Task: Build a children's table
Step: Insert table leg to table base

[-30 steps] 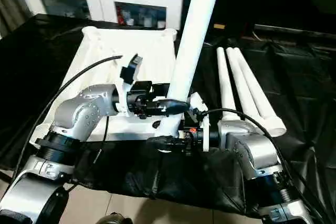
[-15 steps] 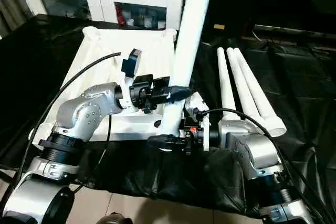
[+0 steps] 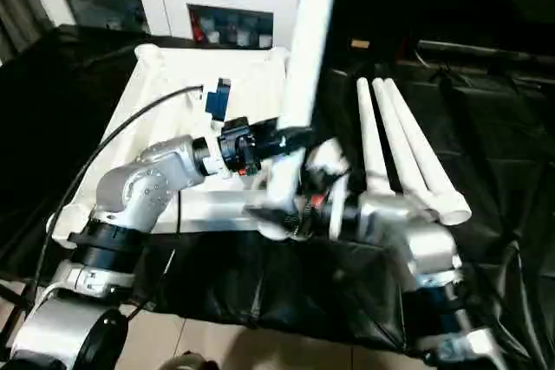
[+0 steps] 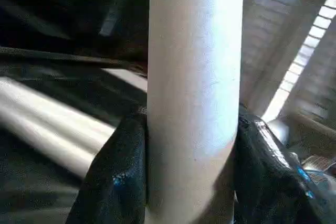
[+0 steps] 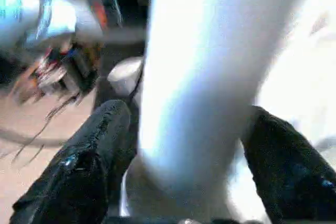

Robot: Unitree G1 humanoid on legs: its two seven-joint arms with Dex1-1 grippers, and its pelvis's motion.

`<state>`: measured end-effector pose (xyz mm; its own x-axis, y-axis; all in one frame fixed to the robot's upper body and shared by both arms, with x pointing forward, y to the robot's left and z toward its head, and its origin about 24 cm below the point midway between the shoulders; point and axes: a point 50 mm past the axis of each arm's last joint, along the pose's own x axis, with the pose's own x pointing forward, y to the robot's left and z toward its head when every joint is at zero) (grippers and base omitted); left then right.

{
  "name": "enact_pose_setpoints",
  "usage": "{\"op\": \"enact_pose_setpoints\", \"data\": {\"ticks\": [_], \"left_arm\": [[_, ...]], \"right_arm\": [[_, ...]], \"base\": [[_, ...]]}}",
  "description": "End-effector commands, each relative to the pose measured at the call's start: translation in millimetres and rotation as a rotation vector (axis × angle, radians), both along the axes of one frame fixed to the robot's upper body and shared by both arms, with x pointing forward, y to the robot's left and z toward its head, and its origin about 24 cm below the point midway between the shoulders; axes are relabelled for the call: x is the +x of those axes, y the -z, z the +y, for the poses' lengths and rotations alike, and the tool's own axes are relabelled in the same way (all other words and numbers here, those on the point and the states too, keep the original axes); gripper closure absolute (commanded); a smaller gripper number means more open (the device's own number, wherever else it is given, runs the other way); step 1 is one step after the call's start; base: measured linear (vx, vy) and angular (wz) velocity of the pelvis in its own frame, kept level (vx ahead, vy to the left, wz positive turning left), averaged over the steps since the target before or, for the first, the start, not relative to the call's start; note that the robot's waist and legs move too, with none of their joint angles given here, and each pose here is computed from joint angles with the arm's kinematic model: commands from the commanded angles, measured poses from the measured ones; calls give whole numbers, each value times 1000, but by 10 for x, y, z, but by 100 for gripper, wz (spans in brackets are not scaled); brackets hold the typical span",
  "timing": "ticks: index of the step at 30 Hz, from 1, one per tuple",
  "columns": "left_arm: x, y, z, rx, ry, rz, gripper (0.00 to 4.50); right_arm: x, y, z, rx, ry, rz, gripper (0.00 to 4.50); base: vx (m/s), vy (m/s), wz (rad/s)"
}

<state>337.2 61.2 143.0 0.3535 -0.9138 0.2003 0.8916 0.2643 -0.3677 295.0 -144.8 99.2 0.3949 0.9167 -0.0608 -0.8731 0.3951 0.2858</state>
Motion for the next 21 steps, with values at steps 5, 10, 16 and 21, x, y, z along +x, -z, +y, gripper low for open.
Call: {"op": "enact_pose_setpoints", "data": {"ticks": [5,10,16,21], "left_arm": [[110,-183,109,-18,-123,-3,262],[86,-222,82,-28,-111,-12,262],[73,-246,57,-26,-96,-20,262],[69,-266,29,23,-117,-52,262]], "right_arm": [[94,-203,-163,105,144,-14,64],[55,-151,-88,29,134,9,64],[25,-175,17,67,80,30,64],[78,-177,87,5,101,8,64]], "base": [[0,0,0],[0,0,0],[0,0,0],[0,0,0]]}}
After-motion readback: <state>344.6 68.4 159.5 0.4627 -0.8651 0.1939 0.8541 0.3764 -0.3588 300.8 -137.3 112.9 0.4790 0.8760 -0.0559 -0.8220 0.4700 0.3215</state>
